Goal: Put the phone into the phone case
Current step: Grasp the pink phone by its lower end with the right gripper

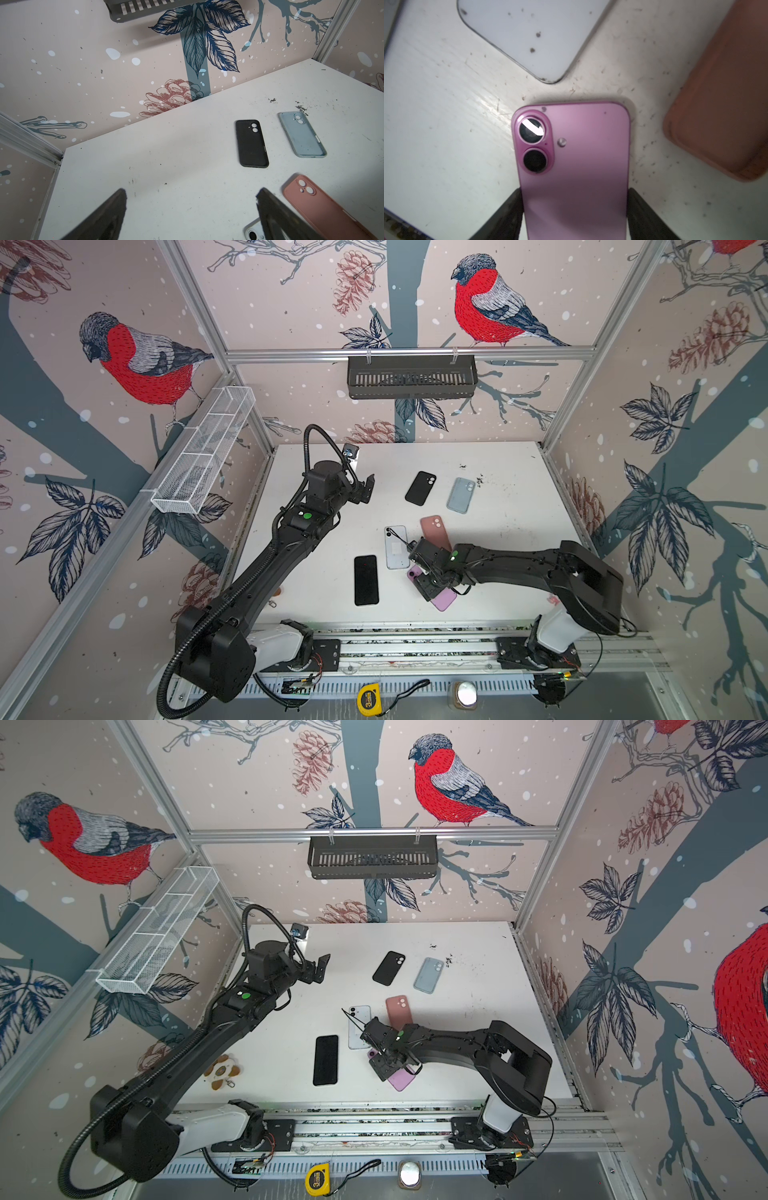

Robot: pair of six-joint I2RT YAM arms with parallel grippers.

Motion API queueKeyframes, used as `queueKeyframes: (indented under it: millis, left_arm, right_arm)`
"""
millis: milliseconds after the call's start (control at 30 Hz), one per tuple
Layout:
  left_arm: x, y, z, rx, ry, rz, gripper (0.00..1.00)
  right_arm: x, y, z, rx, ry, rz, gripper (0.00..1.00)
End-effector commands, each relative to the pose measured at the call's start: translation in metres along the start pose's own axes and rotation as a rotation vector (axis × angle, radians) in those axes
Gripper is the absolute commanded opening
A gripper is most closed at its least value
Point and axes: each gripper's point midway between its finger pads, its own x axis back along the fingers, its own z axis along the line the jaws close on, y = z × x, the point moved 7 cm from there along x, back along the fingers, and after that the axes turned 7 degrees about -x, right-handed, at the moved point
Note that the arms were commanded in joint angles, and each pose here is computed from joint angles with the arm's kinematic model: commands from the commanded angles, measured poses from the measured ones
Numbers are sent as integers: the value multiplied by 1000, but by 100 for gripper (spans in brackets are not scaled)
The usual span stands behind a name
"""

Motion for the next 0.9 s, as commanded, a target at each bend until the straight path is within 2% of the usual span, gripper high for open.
queueKeyframes:
  millis: [0, 200, 433, 533, 633, 867]
  left_arm:
    - [1, 4, 0, -1, -7, -18, 97]
    - [1, 5, 0, -2, -6, -20, 97]
    - [1, 5, 0, -1, -9, -18, 97]
    - [1, 3, -1, -2, -11, -14, 97]
    - [0, 3, -1, -3, -9, -13, 97]
    - [0, 4, -1, -3, -15, -17, 97]
  right_arm:
    - [15, 10, -7, -25, -10, -33, 68]
    - [33, 30, -34, -89, -3, -81, 68]
    - [30, 68, -89, -223, -24, -109, 67]
    - [22, 83, -99, -194, -54, -110, 67]
    - [6, 90, -101, -148, -93, -60, 67]
    - [-14, 94, -102, -139, -101, -22, 69]
